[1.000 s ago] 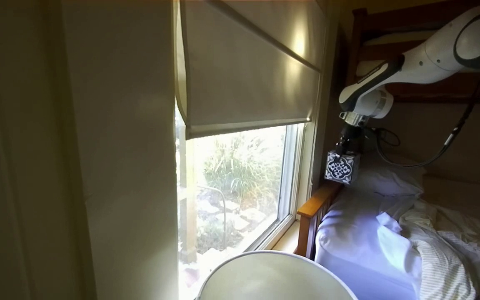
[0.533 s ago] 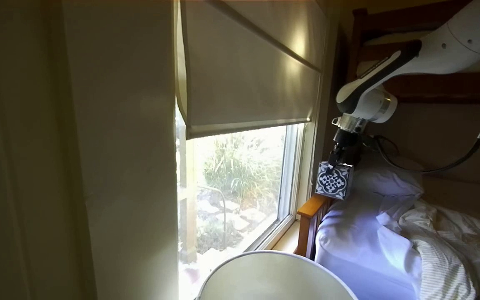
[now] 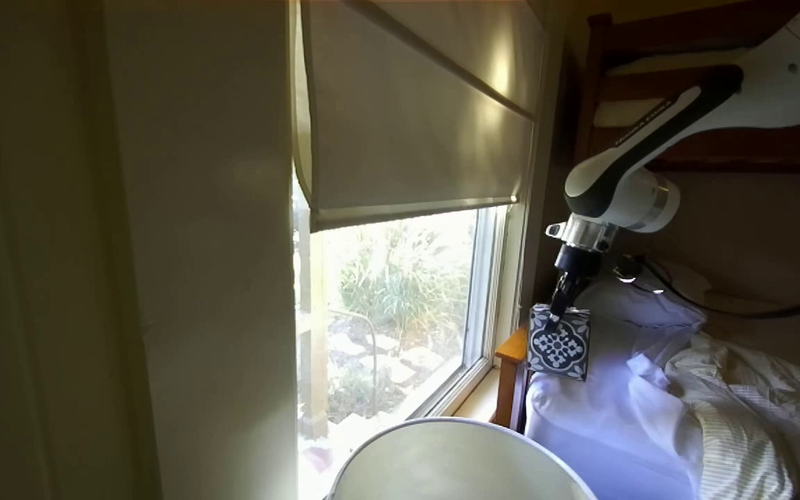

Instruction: Put the tissue box on the table.

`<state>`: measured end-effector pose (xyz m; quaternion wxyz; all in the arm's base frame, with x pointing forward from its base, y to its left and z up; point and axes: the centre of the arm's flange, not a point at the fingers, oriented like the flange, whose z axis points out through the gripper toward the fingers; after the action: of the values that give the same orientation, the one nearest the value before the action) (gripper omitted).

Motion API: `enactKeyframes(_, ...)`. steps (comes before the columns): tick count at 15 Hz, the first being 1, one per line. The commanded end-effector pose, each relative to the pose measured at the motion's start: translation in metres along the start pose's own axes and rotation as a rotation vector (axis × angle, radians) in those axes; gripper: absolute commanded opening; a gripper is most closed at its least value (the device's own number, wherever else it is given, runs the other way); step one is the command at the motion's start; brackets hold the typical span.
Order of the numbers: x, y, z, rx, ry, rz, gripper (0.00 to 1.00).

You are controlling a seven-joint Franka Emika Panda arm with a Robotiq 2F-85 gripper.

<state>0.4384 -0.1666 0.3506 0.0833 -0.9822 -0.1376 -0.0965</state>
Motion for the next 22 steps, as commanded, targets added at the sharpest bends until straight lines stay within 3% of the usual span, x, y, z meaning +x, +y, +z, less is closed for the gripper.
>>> enactKeyframes(1,-0.003,-0.051,0.006,-0.009,-0.013,-0.080,0.01)
enactKeyframes(5,0.048,-0.098,0.007,-0.052,-0.069,-0.169,0.01)
enactKeyframes(6,0.029,-0.079,0.019,-0.010,-0.068,-0.154,0.01)
enactKeyframes(7,0.036,-0.088,0.019,-0.013,-0.069,-0.162,0.06)
enactKeyframes(12,0.031,-0.078,0.020,-0.010,-0.070,-0.146,0.06)
enactKeyframes(13,0.031,-0.078,0.020,-0.010,-0.070,-0.146,0.01)
enactKeyframes(14,0.045,-0.083,0.033,0.001,-0.101,-0.169,0.01)
enactKeyframes(17,0.067,-0.105,0.066,0.053,-0.146,-0.236,0.01)
enactKeyframes(22,0.084,-0.155,0.127,0.238,-0.242,-0.429,0.01)
